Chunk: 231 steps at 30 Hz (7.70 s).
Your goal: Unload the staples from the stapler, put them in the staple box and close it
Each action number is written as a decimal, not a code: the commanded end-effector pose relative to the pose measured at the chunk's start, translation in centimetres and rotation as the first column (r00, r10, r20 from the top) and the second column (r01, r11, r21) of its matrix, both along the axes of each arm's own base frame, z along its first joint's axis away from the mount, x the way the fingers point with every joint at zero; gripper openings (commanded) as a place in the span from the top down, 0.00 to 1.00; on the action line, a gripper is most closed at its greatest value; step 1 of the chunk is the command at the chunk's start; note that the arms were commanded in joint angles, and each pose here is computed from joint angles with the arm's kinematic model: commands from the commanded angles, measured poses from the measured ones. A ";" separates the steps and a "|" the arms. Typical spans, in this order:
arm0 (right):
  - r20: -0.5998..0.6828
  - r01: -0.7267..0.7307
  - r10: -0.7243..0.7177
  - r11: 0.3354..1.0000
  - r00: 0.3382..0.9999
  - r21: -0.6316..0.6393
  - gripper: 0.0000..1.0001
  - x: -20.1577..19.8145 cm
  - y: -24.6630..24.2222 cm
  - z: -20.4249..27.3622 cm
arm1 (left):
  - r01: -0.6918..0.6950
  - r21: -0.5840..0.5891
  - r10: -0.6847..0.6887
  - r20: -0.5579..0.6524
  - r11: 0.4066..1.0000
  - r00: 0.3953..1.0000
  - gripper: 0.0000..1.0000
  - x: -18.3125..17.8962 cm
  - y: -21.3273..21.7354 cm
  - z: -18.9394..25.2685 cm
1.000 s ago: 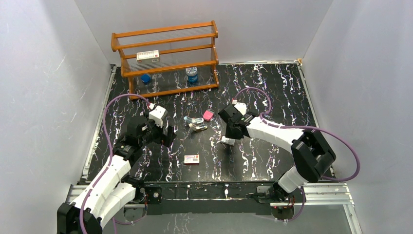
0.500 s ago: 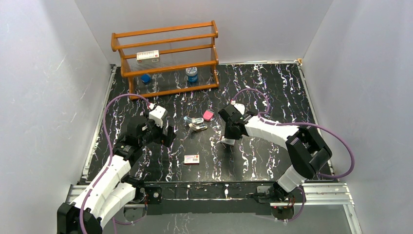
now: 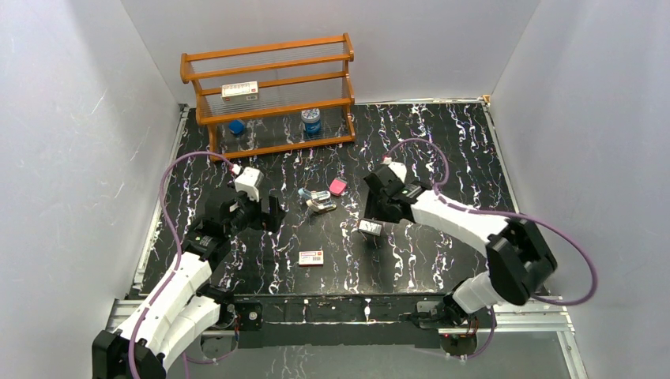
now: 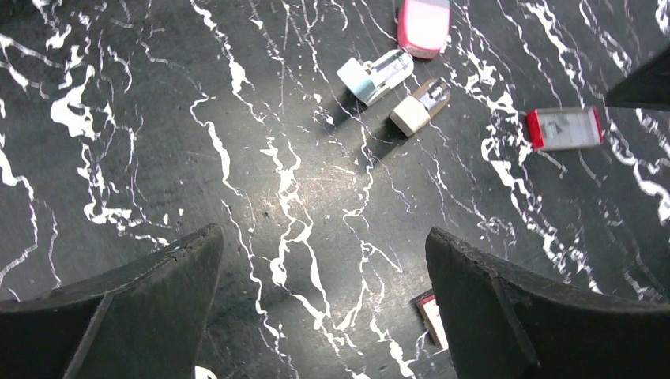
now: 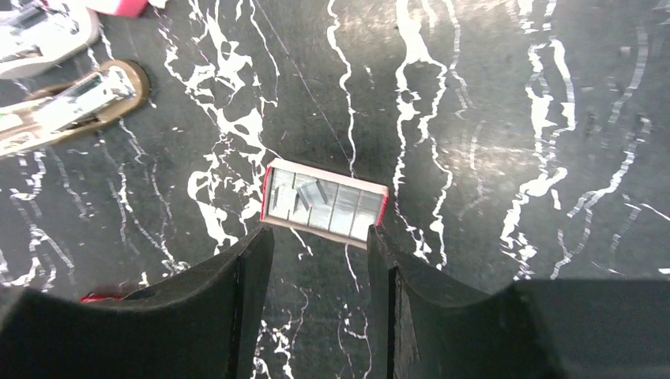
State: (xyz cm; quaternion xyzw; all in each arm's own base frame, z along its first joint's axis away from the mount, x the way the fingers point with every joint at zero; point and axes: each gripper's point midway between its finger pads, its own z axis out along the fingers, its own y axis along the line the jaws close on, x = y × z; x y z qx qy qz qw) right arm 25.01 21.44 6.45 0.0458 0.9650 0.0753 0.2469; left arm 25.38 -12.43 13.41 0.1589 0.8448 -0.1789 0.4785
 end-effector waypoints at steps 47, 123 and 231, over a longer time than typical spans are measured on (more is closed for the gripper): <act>-0.107 -0.020 0.027 0.997 0.994 0.070 0.85 0.0 -2.2 -3.6 | -0.281 -0.389 -0.047 -0.652 0.877 0.757 0.31 -7.5 -5.3 -7.2; -0.110 -0.182 0.195 0.976 0.975 0.119 0.96 -8.6 8.7 -2.5 | -0.237 -0.386 -0.121 -0.708 0.891 0.696 0.43 -9.2 -9.1 -10.5; -0.078 -0.131 0.140 0.986 0.987 0.106 0.55 -8.9 6.2 -2.7 | -0.191 -0.300 -0.087 -0.712 0.935 0.697 0.43 -9.9 -8.1 -10.7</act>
